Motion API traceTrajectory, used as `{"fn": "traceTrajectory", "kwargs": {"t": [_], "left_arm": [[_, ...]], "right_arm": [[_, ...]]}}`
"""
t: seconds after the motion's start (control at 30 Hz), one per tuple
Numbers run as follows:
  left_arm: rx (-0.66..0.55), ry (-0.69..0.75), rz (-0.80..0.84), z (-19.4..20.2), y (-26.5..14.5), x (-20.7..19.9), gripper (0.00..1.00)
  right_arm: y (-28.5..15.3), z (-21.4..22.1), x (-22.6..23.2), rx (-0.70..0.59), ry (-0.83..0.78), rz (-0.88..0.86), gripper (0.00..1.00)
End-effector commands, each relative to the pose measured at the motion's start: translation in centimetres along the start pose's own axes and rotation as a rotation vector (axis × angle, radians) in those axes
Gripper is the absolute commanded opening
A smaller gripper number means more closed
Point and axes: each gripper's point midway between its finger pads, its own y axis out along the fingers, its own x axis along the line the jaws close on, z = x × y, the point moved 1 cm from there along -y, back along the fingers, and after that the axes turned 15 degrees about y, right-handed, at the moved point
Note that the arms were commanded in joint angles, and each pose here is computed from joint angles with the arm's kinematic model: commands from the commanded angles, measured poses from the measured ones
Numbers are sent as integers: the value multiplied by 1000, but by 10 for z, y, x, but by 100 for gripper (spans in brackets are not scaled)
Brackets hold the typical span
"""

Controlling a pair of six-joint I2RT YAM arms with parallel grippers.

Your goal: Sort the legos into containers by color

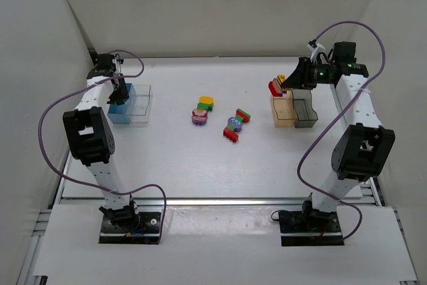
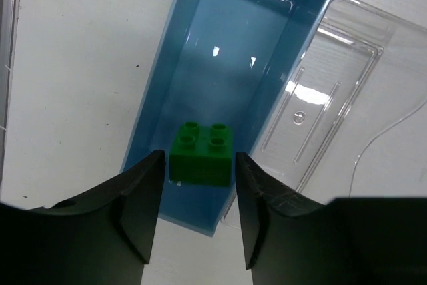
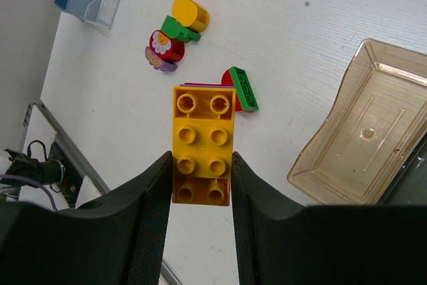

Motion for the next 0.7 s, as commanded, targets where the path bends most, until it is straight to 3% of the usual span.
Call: {"fn": "traceTrajectory", "kwargs": {"t": [0.0, 0.1, 0.23, 0.37, 0.4, 0.43, 0.53, 0.57, 0.6, 0.67], "left_arm": [[-78, -7, -8, -25, -12, 9, 58], [-91, -10, 19, -26, -14, 6, 67], [-141, 18, 120, -36, -27, -8, 69], [-327, 81, 372, -72, -87, -40, 66], [-418, 118, 443, -85, -117, -47, 66], [-515, 212, 674, -88, -151, -78, 68], [-643, 321, 1125, -77, -227, -122, 70], [-641, 316, 1241, -72, -241, -132, 71], [-578, 262, 1460, -61, -261, -143, 71], [-513, 251, 1632, -50, -264, -163, 71]], "right_arm": [[-3, -16, 10, -39, -65, -19, 0], [-1, -14, 12, -29, -78, -21, 0], [2, -11, 16, -13, -101, -27, 0], [7, -5, 30, 12, -125, -71, 0], [9, -1, 37, 27, -128, -107, 0], [12, 0, 42, 37, -131, -130, 0], [22, 8, 66, 91, -92, -257, 0], [28, 10, 78, 108, -108, -306, 0], [28, 13, 90, 147, -31, -381, 0], [38, 15, 107, 183, -23, -474, 0]]}}
